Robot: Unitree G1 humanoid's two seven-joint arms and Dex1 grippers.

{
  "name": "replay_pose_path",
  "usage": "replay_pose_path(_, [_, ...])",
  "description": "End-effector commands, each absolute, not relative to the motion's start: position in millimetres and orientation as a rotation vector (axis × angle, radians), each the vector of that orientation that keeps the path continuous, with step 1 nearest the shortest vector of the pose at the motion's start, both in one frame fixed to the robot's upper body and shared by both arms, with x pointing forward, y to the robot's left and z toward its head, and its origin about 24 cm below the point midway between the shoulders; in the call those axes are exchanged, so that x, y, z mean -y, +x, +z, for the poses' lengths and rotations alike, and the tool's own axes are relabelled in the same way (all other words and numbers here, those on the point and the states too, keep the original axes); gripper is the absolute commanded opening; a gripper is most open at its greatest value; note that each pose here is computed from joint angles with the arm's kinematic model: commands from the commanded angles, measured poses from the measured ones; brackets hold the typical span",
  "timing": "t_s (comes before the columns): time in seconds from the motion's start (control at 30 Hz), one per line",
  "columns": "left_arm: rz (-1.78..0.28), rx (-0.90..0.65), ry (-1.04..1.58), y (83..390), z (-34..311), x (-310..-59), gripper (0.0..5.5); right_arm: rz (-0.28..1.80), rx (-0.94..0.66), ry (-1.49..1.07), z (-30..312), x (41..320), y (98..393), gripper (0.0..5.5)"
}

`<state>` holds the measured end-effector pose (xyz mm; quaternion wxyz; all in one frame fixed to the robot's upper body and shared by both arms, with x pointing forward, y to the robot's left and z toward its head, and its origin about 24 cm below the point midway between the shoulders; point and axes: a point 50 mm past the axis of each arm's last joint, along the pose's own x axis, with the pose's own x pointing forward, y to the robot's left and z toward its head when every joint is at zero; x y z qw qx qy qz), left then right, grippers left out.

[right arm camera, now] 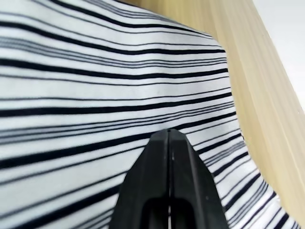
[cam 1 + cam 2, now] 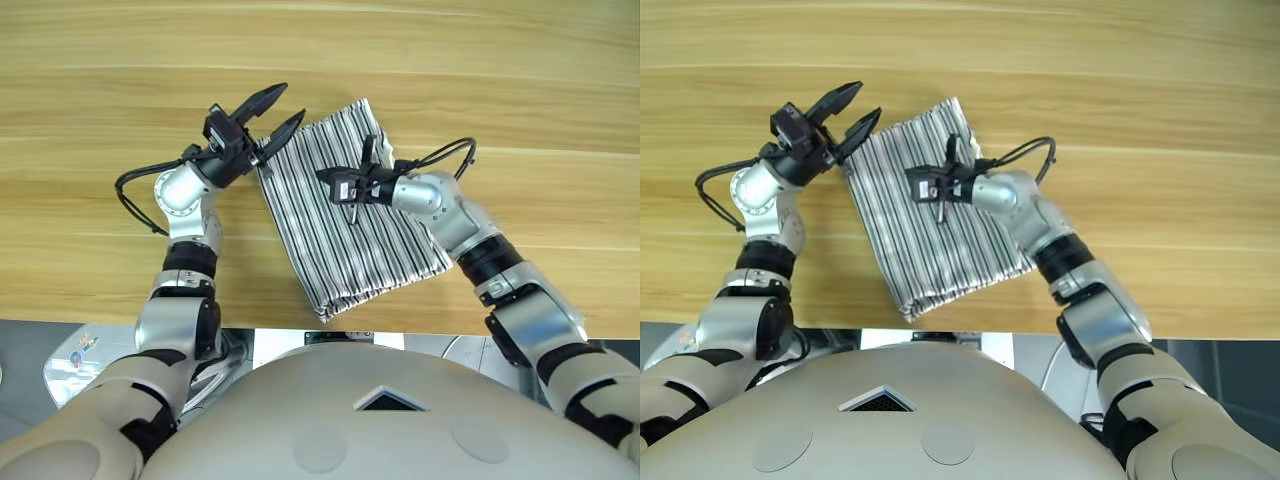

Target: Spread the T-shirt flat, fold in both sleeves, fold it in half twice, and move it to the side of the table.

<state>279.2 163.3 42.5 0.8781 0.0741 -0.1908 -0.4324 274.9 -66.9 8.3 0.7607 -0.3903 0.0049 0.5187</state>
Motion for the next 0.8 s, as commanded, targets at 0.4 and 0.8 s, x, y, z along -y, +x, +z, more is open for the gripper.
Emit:
replay_pose_path(0.4, [-0.880,0.415,0.154,277,45,-163,1.99,0.418,-0.346,-0.538,-14,95,308,0.02])
replay_pose_path(0.8, [-0.870,0.418,0.156,274,46,-166,1.99,0.620,-0.261,-0.638,8,102,278,0.02])
